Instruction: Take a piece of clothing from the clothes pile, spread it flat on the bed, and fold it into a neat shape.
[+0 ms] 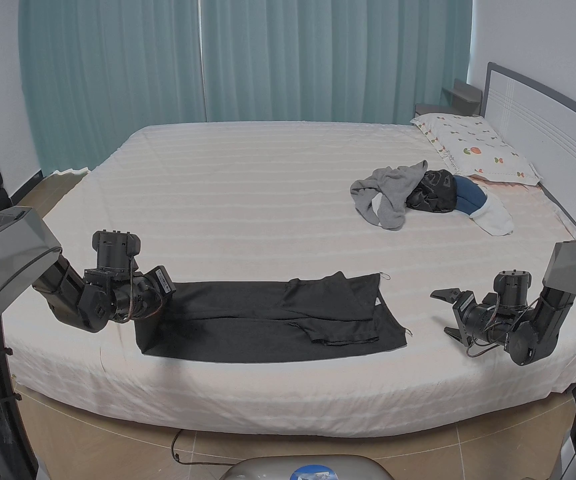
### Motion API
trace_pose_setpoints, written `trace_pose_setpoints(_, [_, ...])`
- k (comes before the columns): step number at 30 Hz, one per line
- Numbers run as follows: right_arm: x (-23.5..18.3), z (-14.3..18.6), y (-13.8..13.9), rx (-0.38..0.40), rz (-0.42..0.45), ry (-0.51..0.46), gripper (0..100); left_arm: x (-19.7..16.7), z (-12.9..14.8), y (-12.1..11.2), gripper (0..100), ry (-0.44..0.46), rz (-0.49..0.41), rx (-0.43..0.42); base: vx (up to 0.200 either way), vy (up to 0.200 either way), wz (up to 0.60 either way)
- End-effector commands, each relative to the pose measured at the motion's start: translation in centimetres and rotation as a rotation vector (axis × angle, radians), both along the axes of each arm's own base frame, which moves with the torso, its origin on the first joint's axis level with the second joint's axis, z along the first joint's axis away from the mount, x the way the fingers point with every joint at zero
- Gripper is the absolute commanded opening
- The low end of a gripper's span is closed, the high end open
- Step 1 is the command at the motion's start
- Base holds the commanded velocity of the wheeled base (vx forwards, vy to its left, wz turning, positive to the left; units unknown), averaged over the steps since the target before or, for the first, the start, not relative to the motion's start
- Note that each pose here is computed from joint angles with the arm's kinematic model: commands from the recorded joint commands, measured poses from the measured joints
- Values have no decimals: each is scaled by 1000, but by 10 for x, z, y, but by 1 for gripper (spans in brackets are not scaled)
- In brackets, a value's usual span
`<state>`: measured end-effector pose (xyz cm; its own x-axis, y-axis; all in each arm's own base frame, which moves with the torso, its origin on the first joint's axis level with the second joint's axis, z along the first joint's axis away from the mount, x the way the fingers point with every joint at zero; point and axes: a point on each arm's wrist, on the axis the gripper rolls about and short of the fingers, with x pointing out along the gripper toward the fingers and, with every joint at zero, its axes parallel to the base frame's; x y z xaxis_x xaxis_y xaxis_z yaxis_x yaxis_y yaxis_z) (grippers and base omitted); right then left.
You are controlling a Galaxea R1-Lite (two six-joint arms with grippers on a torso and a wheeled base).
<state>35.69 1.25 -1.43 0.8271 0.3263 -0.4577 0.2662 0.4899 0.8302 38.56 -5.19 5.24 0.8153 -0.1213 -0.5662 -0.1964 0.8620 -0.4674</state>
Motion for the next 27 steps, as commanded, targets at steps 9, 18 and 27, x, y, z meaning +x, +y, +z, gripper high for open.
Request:
trace_pose_setpoints(9, [0,-1,1,0,2,2,100,2,20,-62,0,9,-104,34,0,-200,0])
trace_pose_setpoints(18, [0,-1,1,-2,3,1,100,6,30,-98,0,15,-147,66,0,-200,0])
trace_pose_setpoints(27, [0,-1,1,-2,3,1,100,19,10,-136,0,43,-161,120,0,-22,0])
